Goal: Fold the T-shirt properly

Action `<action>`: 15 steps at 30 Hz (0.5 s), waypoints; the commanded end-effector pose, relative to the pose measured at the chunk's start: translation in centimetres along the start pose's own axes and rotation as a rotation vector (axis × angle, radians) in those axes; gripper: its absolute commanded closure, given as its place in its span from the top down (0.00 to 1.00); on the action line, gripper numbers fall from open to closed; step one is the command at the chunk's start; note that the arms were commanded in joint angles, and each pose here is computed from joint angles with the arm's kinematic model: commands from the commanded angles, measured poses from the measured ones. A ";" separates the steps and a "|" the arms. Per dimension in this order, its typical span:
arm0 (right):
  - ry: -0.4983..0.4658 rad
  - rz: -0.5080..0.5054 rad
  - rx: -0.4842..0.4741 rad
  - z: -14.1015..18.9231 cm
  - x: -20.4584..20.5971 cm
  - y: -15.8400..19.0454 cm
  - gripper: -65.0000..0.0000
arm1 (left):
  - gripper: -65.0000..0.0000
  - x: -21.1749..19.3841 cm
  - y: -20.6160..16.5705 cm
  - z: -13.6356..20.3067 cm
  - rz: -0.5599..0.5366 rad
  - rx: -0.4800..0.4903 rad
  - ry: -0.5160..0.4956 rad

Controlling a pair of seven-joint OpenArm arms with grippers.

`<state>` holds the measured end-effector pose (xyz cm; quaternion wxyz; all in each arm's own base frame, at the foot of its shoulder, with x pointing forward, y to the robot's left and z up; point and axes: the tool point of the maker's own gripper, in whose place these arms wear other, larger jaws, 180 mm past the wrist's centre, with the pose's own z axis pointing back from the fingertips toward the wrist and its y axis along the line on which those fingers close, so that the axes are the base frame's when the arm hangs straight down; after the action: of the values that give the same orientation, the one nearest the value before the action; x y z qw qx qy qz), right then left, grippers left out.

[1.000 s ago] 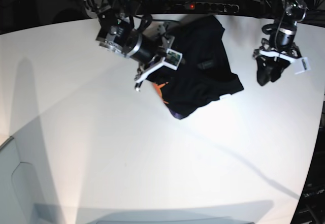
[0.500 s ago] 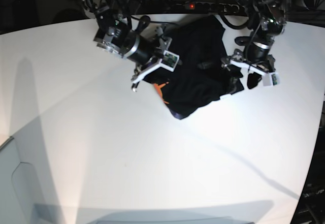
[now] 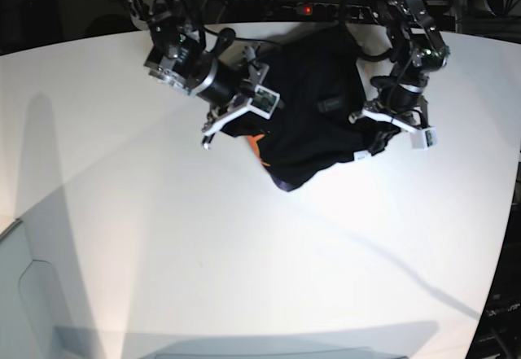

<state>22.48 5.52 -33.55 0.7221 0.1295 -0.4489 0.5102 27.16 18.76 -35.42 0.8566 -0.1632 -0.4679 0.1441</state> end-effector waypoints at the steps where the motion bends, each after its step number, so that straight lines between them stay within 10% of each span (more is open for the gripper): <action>1: -0.057 0.005 -0.013 0.2 1.6 -0.6 0.51 | 0.00 2.7 -0.9 0.1 -0.018 -0.027 -0.083; 15: -0.052 -0.001 -0.009 0.1 1.4 -0.4 0.51 | 0.00 1.6 2.7 -0.5 0.019 0.034 -0.044</action>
<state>22.66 5.58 -33.46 0.7214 0.1290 -0.4505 0.5099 27.17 21.24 -37.26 0.8607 -0.1528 -0.4544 0.1713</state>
